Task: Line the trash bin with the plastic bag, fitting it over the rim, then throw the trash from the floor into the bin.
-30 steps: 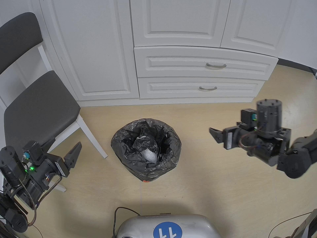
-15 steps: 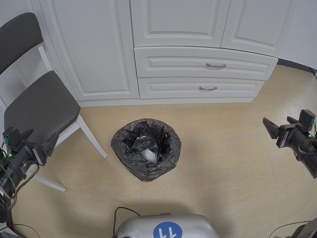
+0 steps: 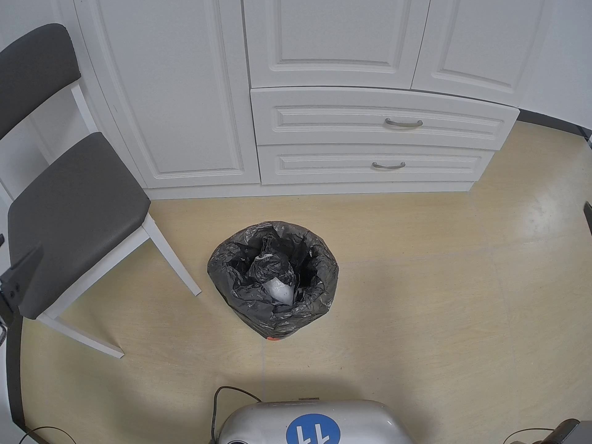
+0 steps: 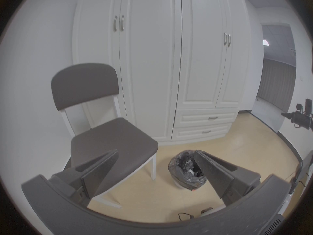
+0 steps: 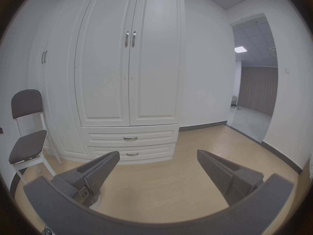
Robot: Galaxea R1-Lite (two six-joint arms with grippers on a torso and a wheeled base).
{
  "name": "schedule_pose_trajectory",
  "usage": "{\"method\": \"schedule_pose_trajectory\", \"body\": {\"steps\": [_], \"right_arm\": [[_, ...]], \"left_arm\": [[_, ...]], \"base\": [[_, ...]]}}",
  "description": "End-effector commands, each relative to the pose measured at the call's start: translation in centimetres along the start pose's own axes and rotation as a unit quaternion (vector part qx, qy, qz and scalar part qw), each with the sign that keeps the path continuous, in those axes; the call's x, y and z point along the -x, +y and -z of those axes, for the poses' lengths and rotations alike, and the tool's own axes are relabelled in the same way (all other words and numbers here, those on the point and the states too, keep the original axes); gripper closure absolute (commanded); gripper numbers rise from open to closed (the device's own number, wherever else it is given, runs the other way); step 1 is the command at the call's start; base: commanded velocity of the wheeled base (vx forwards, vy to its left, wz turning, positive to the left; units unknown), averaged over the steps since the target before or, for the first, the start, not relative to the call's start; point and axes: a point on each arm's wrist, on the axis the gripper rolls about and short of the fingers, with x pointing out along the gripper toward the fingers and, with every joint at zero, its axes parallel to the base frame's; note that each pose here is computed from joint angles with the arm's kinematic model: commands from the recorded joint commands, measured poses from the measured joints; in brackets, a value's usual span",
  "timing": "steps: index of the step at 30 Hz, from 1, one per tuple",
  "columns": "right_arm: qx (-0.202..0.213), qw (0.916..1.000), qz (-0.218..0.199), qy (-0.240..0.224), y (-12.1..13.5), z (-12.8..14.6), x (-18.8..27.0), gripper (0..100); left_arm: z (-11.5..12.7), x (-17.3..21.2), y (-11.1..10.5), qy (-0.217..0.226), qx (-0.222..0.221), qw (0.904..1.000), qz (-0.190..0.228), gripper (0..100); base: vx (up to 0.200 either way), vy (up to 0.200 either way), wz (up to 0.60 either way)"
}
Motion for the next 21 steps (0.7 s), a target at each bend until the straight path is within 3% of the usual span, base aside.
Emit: {"method": "schedule_pose_trajectory", "body": {"steps": [1,14,17,18,21], "right_arm": [[-0.006,0.9974,0.033,-0.064,-3.3,-0.1,8.9,0],[-0.008,0.9959,0.050,-0.075,-4.5,3.6,14.2,0],[-0.008,0.9960,0.021,-0.087,-4.4,4.2,14.7,0],[-0.005,0.9962,-0.014,-0.086,-4.1,4.8,14.6,0],[-0.005,0.9964,-0.017,-0.083,-4.1,5.0,14.5,0]], "left_arm": [[-1.6,7.4,0.0,-0.111,0.002,0.9933,-0.030,0],[1.5,12.4,-0.1,-0.125,0.004,0.9912,-0.043,0],[2.0,12.9,-0.1,-0.126,0.004,0.9911,-0.043,0],[2.7,13.4,-0.2,-0.128,0.004,0.9908,-0.044,0],[3.6,14.2,-0.2,-0.136,0.005,0.9897,-0.044,0]], "base": [[0.000,0.000,0.00],[0.000,0.000,0.00],[0.000,0.000,0.00],[0.000,0.000,0.00],[0.000,0.000,0.00]]}}
